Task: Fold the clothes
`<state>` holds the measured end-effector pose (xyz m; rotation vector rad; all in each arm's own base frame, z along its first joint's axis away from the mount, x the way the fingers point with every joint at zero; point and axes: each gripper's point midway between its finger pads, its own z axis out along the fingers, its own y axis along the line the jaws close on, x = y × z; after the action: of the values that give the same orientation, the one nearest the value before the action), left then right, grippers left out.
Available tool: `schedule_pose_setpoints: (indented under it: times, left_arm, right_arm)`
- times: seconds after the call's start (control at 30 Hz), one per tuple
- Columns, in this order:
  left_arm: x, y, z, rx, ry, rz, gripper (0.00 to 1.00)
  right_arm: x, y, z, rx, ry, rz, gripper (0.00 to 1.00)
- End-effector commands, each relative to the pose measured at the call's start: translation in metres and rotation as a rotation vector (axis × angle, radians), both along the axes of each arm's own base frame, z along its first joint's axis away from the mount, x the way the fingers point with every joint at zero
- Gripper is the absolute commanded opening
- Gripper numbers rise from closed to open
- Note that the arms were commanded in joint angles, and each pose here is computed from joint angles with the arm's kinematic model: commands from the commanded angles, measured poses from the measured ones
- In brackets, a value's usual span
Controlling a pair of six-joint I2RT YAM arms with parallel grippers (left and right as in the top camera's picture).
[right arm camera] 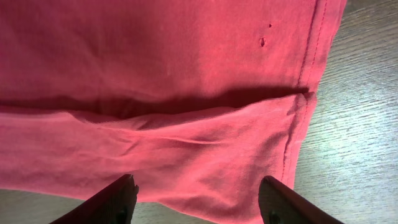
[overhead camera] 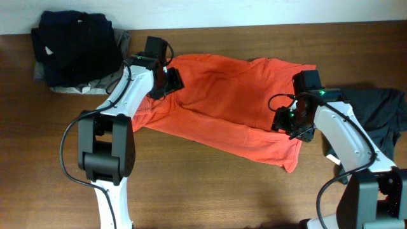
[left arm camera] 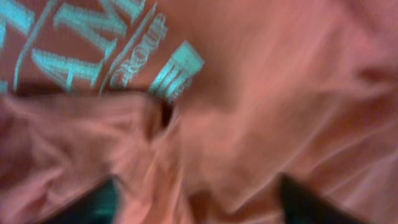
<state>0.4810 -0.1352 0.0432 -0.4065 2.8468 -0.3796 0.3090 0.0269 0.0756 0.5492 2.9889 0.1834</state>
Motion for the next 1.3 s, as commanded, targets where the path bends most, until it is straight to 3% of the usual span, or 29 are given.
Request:
schedule_pose_setpoints:
  times: [0.0,0.2,0.5,0.7,0.93,1.27]
  left_arm:
    - [-0.011,0.008,-0.001,0.014,0.045,-0.041,0.99]
    - [-0.034,0.025,0.006,0.034,0.165,-0.007,0.99]
    - [-0.033,0.037,0.037,0.108,0.163,0.008,0.99]
    - [-0.070,0.079,0.038,0.284,0.320,0.124,0.99]
    - [-0.063,0.117,0.044,0.525,0.279,-0.114,0.99]
    - [-0.053,0.099,0.031,0.478,0.225,-0.420,0.99]
  right_arm:
    - [-0.002,0.001,-0.002,0.007,0.011,0.006,0.68]
    - [-0.001,0.000,-0.002,0.003,0.009,0.005,0.68]
    - [0.004,0.001,-0.002,0.004,-0.015,0.005,0.68]
    - [0.003,0.001,-0.002,0.004,-0.007,0.005,0.68]
    - [0.009,0.001,-0.001,0.005,-0.034,0.006,0.68]
    - [0.009,0.001,-0.001,0.005,-0.033,0.005,0.69]
